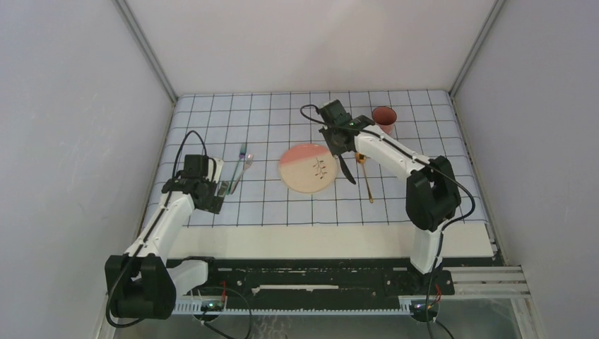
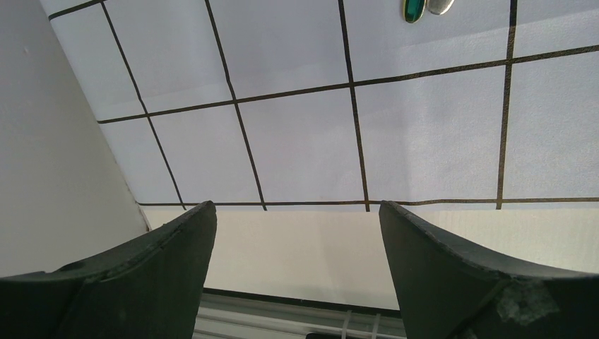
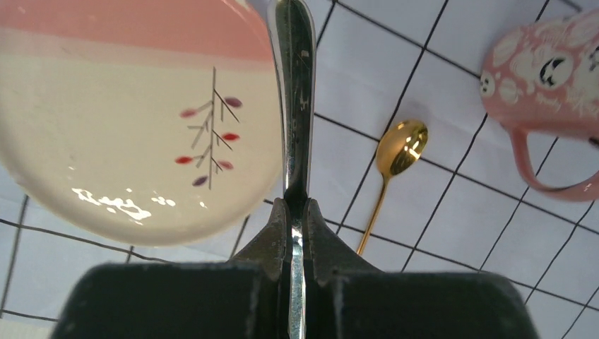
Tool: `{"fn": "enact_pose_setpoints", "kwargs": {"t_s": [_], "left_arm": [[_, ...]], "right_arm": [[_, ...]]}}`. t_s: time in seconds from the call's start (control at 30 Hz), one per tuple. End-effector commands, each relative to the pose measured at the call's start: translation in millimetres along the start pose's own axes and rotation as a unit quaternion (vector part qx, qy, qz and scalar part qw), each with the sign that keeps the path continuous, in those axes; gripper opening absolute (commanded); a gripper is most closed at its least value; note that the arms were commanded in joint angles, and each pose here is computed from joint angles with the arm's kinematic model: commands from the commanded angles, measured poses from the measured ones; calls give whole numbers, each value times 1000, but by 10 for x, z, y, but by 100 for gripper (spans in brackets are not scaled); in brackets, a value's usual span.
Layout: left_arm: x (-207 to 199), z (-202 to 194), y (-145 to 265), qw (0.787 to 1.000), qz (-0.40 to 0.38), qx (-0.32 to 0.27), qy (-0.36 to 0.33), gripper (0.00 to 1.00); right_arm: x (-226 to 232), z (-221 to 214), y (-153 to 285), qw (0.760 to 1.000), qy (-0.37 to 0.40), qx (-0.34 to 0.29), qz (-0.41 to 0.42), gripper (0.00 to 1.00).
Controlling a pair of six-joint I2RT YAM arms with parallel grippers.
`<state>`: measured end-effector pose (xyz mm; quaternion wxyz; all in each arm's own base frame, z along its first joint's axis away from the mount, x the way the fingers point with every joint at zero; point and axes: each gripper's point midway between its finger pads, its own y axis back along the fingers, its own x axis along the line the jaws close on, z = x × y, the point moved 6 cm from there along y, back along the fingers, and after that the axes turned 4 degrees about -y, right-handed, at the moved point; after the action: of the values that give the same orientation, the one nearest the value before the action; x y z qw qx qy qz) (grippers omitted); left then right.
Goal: Set the dinner table for one person
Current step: Place the knife on the napkin.
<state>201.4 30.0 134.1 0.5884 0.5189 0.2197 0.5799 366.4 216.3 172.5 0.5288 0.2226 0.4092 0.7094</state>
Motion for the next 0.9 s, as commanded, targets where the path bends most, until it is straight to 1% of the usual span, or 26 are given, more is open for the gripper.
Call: {"fn": "enact_pose_setpoints", "kwargs": {"t_s": [0.0,0.17,0.27,0.5,0.8,0.87], "left_arm": [[41,94,48,1000,2,-13,-1,90],[42,117,41,1000,-1,-10,0,90],[42,131,43,1000,-3,-10,1,90],[51,161,65,1000,-5,-13,3,90],[27,138,52,1000,-11,-13,-1,90],[34,150,62,1000,-10,-16,-1,90]], "right_arm": [[-179,25,133,999,-15,-36,-7,0],[-260,-192,57,1000,-20,-12,-12,0],[-327,-273,28,999,-29,-10,-17,0],[-349,-357,-38,999,-46,0,-19,0],[-429,-391,-2,999,-25,4,-23,0],[-469,-399,-4,999,-30,6,-22,0]]}}
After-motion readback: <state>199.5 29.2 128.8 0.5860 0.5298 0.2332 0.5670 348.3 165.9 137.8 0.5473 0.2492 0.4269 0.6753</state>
